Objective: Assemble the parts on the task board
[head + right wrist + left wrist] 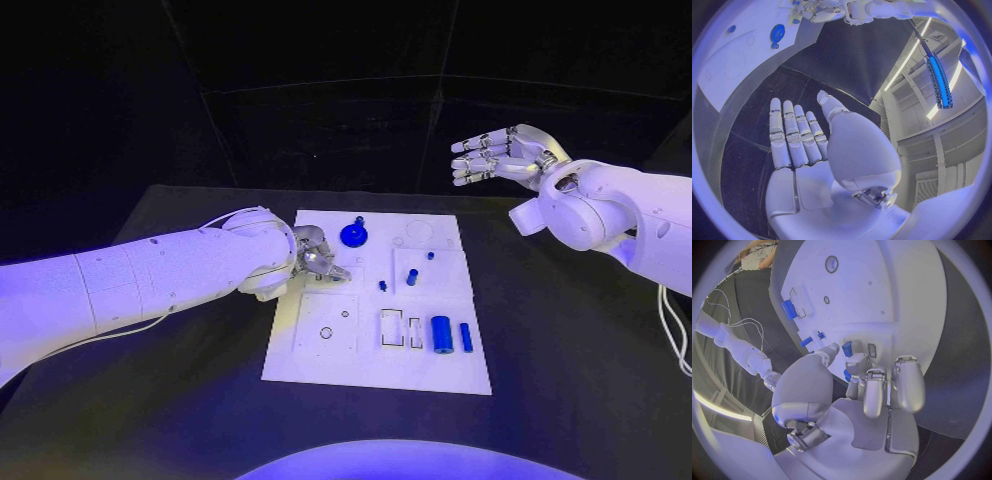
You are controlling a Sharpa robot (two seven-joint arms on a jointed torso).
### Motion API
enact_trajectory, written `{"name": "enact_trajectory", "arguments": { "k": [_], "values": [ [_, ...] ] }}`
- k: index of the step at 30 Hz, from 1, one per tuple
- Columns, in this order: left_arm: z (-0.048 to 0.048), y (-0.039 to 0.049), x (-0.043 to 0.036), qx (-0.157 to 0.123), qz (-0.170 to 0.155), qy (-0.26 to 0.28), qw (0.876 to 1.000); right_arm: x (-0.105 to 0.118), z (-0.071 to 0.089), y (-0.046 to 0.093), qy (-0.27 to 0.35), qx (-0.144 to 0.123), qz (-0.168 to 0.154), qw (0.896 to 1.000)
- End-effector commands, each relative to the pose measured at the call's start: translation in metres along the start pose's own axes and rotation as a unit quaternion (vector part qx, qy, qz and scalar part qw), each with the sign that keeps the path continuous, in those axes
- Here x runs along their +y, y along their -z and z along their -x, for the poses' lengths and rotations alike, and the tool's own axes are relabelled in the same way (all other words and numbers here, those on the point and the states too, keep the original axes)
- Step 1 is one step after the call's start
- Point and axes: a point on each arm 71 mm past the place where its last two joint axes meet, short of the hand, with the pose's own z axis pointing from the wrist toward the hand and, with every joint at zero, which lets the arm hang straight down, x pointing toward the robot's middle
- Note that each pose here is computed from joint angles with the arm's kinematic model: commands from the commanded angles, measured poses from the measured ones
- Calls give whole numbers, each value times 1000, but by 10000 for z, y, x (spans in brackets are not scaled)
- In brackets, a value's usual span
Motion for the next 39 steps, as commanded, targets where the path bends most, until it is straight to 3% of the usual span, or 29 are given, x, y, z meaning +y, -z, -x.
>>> {"name": "enact_trajectory", "arguments": {
  "k": [1,6,13,16,20,25,30,35,39],
  "values": [
    [32,26,15,-17,-3,13,1000,15,4,-2,0,4,4,1000],
    [113,76,3,-33,-10,25,999,11,12,-1,0,3,4,1000],
    [359,200,-94,-53,-34,43,997,8,18,-3,0,2,4,1000],
    [465,255,-113,-50,-39,40,997,6,23,-4,1,1,4,1000],
    [618,279,-81,-35,-28,26,999,3,28,-5,1,1,4,1000],
    [871,190,36,-27,3,17,999,3,24,-9,1,1,4,1000],
    [999,76,112,-24,25,18,999,7,10,-17,0,2,4,1000],
    [1038,-20,142,-14,41,13,999,10,0,-23,0,4,4,1000],
    [1008,-96,200,-6,58,4,998,14,-10,-26,0,4,4,1000]
  ]
}}
